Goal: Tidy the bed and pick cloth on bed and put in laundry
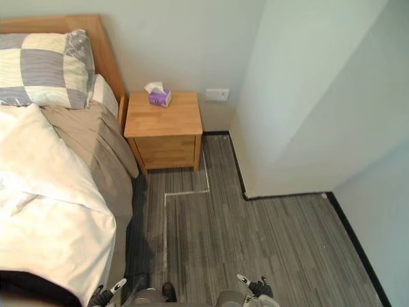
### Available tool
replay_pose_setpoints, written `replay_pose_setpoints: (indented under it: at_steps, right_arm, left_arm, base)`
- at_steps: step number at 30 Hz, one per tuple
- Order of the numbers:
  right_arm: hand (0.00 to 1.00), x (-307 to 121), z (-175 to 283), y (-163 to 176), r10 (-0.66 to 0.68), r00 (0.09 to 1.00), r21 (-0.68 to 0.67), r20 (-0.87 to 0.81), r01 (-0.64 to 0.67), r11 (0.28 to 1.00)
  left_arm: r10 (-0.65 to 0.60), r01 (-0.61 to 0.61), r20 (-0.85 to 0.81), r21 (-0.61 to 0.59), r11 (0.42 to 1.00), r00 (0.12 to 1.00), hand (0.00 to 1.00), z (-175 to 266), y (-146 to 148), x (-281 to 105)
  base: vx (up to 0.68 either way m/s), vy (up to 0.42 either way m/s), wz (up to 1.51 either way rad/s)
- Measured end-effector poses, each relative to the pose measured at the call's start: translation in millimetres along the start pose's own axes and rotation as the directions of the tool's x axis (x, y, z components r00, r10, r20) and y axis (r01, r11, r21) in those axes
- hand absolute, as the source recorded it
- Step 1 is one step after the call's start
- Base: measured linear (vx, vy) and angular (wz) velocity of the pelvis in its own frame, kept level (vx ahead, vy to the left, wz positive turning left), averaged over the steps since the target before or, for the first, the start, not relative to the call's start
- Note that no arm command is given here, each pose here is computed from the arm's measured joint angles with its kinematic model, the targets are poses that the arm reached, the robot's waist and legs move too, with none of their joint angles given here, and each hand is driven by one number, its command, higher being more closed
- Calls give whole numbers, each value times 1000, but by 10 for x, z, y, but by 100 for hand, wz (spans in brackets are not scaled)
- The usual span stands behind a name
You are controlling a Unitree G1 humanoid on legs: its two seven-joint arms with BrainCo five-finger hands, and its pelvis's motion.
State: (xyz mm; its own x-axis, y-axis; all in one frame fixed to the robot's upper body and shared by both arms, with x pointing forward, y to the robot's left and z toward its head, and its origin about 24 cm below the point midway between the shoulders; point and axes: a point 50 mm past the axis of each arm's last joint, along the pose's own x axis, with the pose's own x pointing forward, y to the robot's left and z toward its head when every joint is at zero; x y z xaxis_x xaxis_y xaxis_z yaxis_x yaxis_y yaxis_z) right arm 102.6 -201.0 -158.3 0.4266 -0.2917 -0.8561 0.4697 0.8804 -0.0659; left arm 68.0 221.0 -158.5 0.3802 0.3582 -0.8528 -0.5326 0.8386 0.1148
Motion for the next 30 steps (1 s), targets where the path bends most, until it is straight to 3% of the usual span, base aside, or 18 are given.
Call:
replay_pose_setpoints:
  at_steps: [6, 11, 13, 16, 24, 30]
  right_arm:
    - [0, -8, 28, 71, 11, 1000, 12, 17, -11, 1000]
    - [0, -18, 141, -80, -22, 996, 10, 87, 21, 1000]
    - [0, -54, -26, 56, 13, 999, 9, 33, -13, 1000]
    - [0, -36, 20, 3, 5, 999, -39, 45, -3, 999]
    - [0, -39, 39, 107, 49, 998, -102, 49, -44, 994]
    - [0, -32, 63, 193, 66, 997, -81, 47, -62, 995]
  left_arm:
    - [-15, 17, 36, -38, 999, 999, 0, 87, -104, 11]
    - [-51, 55, 29, -185, 981, 998, 0, 48, -436, -43]
    - [-8, 18, 51, -209, 978, 999, 0, 113, -304, -11]
    - [20, -19, -1, -278, 960, 1000, 0, -11, -289, -33]
    - [30, -21, 24, -309, 951, 999, 0, 17, -245, -44]
    - [-45, 57, 69, -187, 981, 997, 0, 101, -361, -48]
  base:
    - [304, -304, 115]
    - [240, -268, 112]
    - [235, -327, 131]
    - [245, -302, 56]
    - [221, -93, 72]
    - [210, 72, 84]
